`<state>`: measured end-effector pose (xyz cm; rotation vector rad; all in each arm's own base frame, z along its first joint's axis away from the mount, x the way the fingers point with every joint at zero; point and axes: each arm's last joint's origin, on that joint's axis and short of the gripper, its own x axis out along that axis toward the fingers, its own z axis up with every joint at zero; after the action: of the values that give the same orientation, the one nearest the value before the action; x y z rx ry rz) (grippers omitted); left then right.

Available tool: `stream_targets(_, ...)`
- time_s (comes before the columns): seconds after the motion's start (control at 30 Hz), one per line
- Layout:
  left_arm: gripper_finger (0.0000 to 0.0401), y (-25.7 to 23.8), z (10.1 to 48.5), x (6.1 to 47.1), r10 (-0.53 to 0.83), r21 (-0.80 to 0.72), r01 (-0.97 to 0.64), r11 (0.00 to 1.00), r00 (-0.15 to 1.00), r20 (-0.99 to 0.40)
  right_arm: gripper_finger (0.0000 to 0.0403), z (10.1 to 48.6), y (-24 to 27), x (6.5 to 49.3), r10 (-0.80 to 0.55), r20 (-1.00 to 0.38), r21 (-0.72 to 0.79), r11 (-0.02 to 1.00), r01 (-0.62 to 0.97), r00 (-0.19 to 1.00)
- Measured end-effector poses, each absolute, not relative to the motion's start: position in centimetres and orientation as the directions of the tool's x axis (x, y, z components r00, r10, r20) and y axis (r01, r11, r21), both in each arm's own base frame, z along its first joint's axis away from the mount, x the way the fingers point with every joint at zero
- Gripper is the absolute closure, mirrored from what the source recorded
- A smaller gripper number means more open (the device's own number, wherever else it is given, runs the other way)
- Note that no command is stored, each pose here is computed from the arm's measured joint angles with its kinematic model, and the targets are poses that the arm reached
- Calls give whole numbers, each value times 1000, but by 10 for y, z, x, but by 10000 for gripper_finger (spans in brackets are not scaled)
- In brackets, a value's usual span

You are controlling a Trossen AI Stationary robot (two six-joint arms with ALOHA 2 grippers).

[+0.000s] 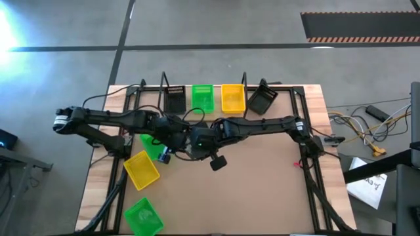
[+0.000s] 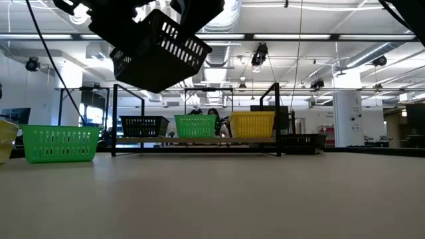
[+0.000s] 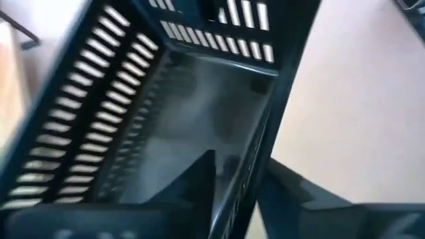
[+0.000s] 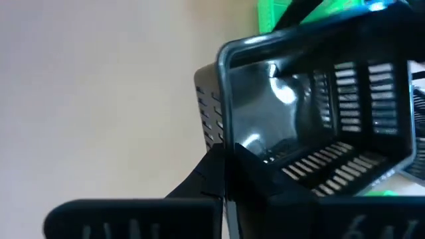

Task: Stack baskets on shelf by color
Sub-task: Stack the bottom black basket on the black basket on the shelf

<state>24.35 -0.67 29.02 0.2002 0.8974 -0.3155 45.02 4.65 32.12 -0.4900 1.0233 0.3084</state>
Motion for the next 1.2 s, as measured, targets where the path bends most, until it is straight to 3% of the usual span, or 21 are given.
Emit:
stream_targets(0.13,392,-8,290,242,-235,-16,367,930,560,-794,377,321,48,452,-25,-863,-297,834,-465,505)
stream_targets(0.37,400,-9,289,241,-265,-120,286,951,549,-793,291,330,48,453,-25,-830,-301,860,-411,557)
stream_targets(0.53,401,-10,295,242,-259,-205,159,966,566,-783,250,363,44,435,-101,-788,-288,933,-218,607)
stream_targets(0.67,401,-9,308,245,-206,-252,10,968,608,-767,256,381,40,411,-183,-779,-316,941,-123,599)
stream_targets(0.83,401,9,341,248,59,-236,-318,918,700,-711,284,389,33,375,-283,-790,-321,947,26,544)
stream_targets(1.03,401,69,365,260,313,-290,-620,729,679,-663,318,390,32,336,-309,-756,-300,947,115,577)
stream_targets(1.2,401,127,349,271,432,-311,-796,519,558,-708,341,394,28,310,-305,-707,-282,949,142,638)
